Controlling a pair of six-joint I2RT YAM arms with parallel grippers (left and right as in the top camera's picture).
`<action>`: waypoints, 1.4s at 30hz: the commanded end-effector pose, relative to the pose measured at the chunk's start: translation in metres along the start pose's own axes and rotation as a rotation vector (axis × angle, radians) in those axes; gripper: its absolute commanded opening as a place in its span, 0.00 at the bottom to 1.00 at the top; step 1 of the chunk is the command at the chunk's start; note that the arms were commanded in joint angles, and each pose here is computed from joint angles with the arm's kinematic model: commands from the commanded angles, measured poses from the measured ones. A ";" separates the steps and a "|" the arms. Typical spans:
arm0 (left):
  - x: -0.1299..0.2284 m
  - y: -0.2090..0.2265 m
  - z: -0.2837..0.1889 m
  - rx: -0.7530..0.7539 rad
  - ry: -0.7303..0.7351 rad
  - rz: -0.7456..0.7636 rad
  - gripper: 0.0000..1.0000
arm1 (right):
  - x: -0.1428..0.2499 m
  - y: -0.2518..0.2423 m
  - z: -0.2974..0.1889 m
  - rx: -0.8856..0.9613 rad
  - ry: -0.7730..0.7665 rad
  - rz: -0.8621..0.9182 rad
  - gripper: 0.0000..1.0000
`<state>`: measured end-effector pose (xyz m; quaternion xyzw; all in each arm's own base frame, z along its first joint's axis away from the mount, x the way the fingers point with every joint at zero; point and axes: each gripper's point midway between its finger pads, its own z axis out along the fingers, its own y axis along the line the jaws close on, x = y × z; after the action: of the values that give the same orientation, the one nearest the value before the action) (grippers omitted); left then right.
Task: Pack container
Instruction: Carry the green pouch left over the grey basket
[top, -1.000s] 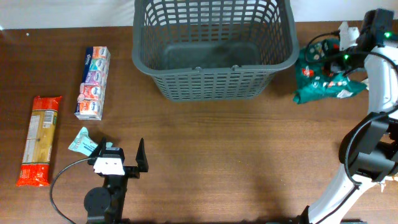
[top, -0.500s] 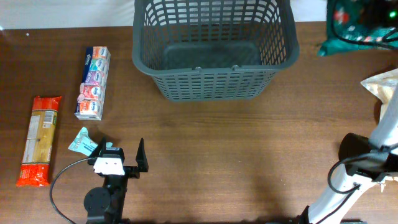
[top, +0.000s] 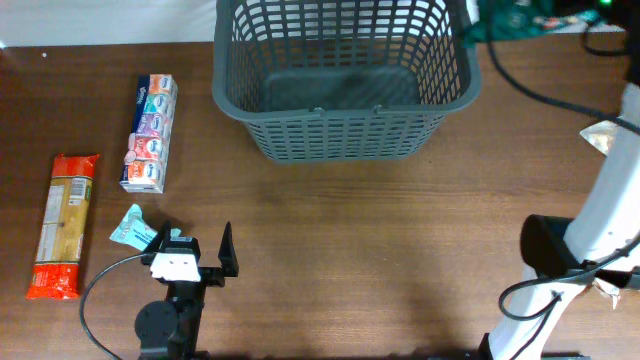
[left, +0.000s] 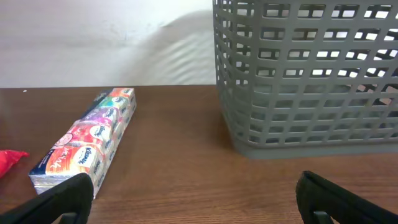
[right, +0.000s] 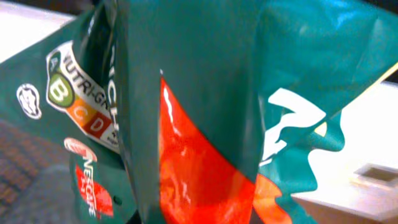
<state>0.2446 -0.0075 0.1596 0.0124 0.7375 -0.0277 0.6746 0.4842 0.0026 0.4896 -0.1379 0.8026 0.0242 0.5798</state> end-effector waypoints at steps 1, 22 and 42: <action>0.001 0.000 0.000 0.002 -0.004 0.006 0.99 | -0.041 0.034 -0.020 -0.075 -0.141 -0.035 0.04; 0.001 0.000 0.000 0.003 -0.004 0.006 0.99 | 0.019 0.131 0.084 -0.361 0.031 -0.021 0.04; 0.001 0.000 0.000 0.003 -0.003 0.006 0.99 | 0.152 0.166 0.149 -0.455 0.356 0.044 0.04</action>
<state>0.2446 -0.0076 0.1596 0.0126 0.7375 -0.0279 0.6746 0.5411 0.1528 0.2736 -0.2404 0.8781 0.1697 0.3773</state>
